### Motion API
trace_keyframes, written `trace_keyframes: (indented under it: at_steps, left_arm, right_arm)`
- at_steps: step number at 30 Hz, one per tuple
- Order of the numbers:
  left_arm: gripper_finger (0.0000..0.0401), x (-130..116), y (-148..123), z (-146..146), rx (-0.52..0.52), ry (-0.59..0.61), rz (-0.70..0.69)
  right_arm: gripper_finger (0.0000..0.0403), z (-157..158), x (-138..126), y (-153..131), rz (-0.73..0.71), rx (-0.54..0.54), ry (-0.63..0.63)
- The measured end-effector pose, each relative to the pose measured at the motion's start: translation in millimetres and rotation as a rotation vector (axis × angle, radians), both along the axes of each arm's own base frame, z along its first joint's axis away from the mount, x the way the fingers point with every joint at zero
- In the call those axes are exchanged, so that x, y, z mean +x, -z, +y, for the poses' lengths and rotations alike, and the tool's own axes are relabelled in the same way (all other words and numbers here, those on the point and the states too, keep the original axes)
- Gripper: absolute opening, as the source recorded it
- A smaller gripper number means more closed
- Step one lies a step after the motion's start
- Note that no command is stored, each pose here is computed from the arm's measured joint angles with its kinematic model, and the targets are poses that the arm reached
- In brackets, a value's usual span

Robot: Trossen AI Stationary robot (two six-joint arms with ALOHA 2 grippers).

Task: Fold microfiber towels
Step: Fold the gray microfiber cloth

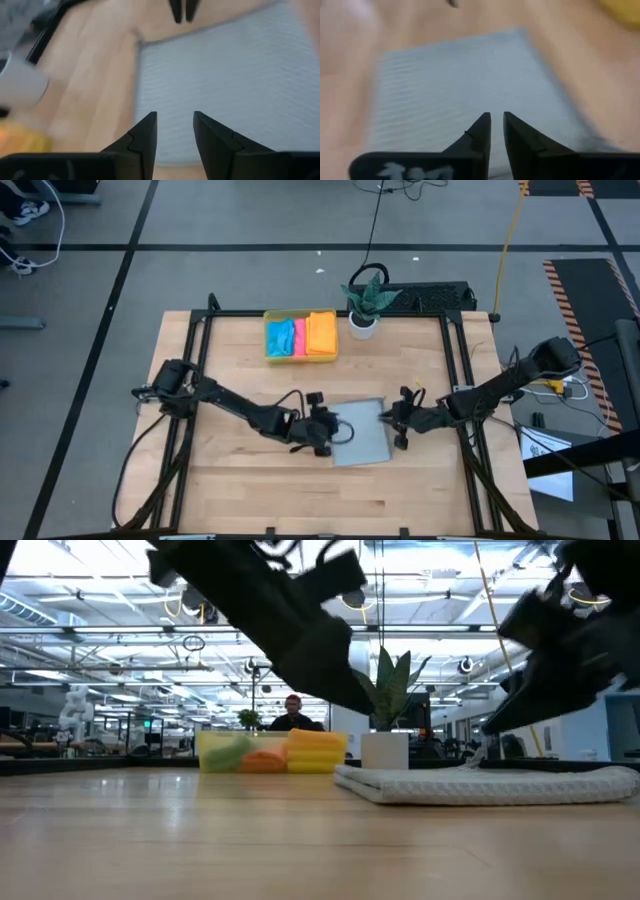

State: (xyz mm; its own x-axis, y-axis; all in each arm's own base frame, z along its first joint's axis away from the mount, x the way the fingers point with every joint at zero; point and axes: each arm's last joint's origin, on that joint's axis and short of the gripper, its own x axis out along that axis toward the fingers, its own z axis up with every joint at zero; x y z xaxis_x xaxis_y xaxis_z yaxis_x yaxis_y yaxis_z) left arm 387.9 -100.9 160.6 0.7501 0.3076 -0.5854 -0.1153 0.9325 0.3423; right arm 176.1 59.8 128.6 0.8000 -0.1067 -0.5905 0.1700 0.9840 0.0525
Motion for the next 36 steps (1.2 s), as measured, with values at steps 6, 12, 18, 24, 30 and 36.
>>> trace_keyframes:
  at_steps: [6,12,18,24,30,36]
  left_arm:
    - [0.0131,-7.0,4.3,-50.3,0.099,0.335,0.001]
    - [0.0132,-11.8,26.6,-78.2,0.095,0.646,0.05]
    - [0.0142,-2.9,45.1,-75.1,0.143,0.68,0.031]
    - [0.0193,6.9,47.2,-49.5,0.039,0.529,0.039]
    - [0.0205,9.7,53.4,-35.3,-0.045,0.461,0.08]
    - [0.0152,9.9,59.4,-36.0,-0.099,0.462,0.096]
  right_arm:
    - [0.0085,29.3,-3.5,-5.6,-0.036,0.09,-0.361]
    - [0.0129,55.3,-9.5,4.1,-0.046,0.002,-0.56]
    - [0.0138,63.1,-11.8,13.6,-0.046,-0.164,-0.6]
    - [0.0133,62.8,-11.1,26.7,0.01,-0.248,-0.595]
    - [0.0109,63.0,-10.7,39.6,0.067,-0.26,-0.586]
    - [0.0058,61.6,-10.8,39.2,0.067,-0.283,-0.55]
